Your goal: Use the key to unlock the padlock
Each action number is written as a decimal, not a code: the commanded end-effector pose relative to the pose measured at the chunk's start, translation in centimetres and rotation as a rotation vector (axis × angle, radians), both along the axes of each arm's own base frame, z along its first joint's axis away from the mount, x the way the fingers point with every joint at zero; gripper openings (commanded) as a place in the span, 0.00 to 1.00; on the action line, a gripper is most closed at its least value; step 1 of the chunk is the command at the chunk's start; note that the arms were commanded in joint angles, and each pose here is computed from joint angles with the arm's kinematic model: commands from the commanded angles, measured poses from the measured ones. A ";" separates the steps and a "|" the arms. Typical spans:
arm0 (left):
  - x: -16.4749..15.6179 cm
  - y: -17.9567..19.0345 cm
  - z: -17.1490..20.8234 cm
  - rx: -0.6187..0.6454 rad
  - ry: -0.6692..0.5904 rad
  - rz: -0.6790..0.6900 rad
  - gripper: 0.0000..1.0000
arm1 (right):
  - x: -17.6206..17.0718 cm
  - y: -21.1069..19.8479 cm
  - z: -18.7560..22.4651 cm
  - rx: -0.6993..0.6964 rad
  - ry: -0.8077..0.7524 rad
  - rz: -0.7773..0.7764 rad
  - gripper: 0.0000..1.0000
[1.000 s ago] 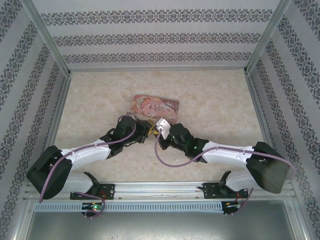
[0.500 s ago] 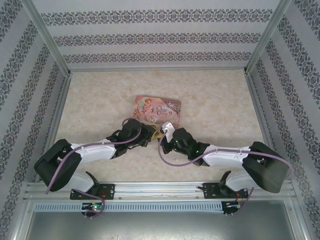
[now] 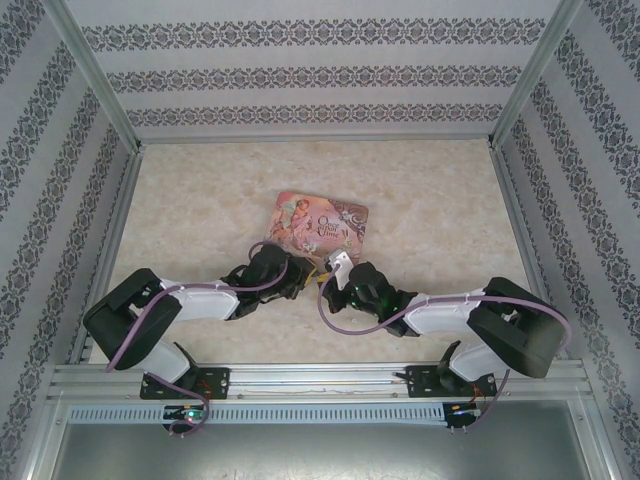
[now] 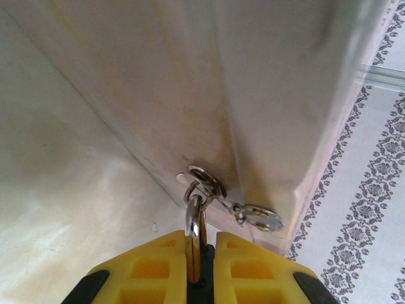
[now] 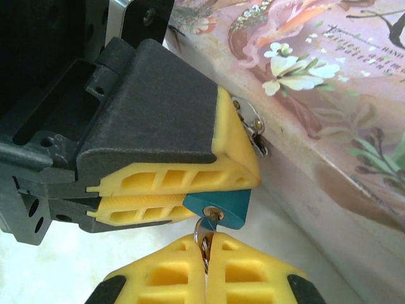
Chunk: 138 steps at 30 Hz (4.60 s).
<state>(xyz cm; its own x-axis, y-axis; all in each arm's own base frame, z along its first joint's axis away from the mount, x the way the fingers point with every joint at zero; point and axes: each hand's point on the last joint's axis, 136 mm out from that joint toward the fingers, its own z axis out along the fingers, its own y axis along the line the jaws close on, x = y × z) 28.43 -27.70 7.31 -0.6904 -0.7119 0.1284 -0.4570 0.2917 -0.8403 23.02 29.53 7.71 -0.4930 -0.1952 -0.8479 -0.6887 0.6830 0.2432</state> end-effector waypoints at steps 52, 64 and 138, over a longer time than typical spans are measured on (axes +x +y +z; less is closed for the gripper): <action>0.3 13.1 15.5 0.744 -0.593 0.121 0.53 | 0.5 -9.6 -0.7 0.409 0.472 -0.343 0.00; 0.0 13.7 14.9 0.756 -0.581 0.134 0.57 | 0.1 -9.1 -2.2 0.381 0.545 -0.317 0.00; 3.2 8.5 10.7 0.603 -0.483 -0.101 0.69 | 3.1 -8.8 2.6 0.422 0.263 -0.258 0.98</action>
<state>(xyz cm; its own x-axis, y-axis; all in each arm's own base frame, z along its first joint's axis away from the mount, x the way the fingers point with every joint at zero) 30.46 -18.31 16.80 -0.6122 -0.4492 -0.6507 -0.0502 0.8434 -0.5350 25.93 20.69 9.89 -0.7133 0.3218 -0.6226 -0.3387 0.6194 0.7082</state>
